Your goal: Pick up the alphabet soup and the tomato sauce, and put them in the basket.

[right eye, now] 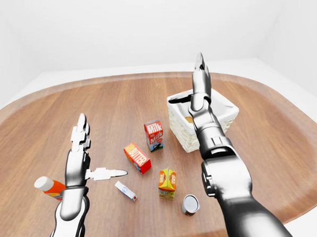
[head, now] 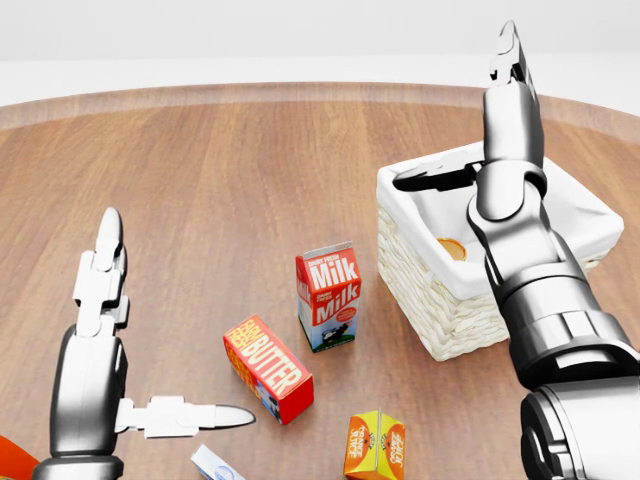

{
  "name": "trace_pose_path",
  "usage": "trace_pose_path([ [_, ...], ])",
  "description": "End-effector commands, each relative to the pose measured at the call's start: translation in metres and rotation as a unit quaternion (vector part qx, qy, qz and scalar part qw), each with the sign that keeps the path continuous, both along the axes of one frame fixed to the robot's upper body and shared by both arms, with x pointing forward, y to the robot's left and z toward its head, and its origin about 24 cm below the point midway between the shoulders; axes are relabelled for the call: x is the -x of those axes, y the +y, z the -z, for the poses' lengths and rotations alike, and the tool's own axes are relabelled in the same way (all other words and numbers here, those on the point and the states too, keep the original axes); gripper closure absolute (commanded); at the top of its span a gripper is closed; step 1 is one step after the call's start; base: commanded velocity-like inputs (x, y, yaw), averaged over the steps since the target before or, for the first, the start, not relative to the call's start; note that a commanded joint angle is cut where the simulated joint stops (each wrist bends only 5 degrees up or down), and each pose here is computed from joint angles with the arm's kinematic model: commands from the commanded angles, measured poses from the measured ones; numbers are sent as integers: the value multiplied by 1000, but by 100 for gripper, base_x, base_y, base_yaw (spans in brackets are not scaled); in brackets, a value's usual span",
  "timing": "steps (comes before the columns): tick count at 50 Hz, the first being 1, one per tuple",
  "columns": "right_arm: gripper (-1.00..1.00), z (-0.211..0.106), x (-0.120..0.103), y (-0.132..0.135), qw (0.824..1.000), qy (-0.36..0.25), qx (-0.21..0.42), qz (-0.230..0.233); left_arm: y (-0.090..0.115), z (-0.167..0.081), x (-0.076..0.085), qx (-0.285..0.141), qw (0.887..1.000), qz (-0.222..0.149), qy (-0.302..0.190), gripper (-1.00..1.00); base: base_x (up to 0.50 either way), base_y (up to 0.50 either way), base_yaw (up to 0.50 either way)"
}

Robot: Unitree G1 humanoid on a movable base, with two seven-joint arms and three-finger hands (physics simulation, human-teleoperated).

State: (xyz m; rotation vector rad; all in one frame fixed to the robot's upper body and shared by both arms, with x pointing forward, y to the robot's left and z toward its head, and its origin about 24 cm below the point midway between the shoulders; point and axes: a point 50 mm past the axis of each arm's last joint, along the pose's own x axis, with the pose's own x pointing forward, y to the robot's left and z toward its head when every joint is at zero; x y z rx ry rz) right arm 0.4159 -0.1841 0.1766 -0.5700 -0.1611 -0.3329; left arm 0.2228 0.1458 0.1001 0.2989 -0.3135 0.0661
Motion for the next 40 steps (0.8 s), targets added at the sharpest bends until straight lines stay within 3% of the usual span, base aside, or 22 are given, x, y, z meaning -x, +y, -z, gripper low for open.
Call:
trace_pose_path([
  [1,-100,4,7,4,999,-17,-35,-29,1,-1,2,-7,1000,-4,-1,-100,0,0,0],
  [28,-100,3,31,10,992,-76,-66,-82,1,0,2,-8,1000,-3,-1,-100,0,0,0],
  [40,-100,-13,59,21,978,-144,-72,-133,1,0,2,-8,1000,-3,-1,-100,0,0,0],
])
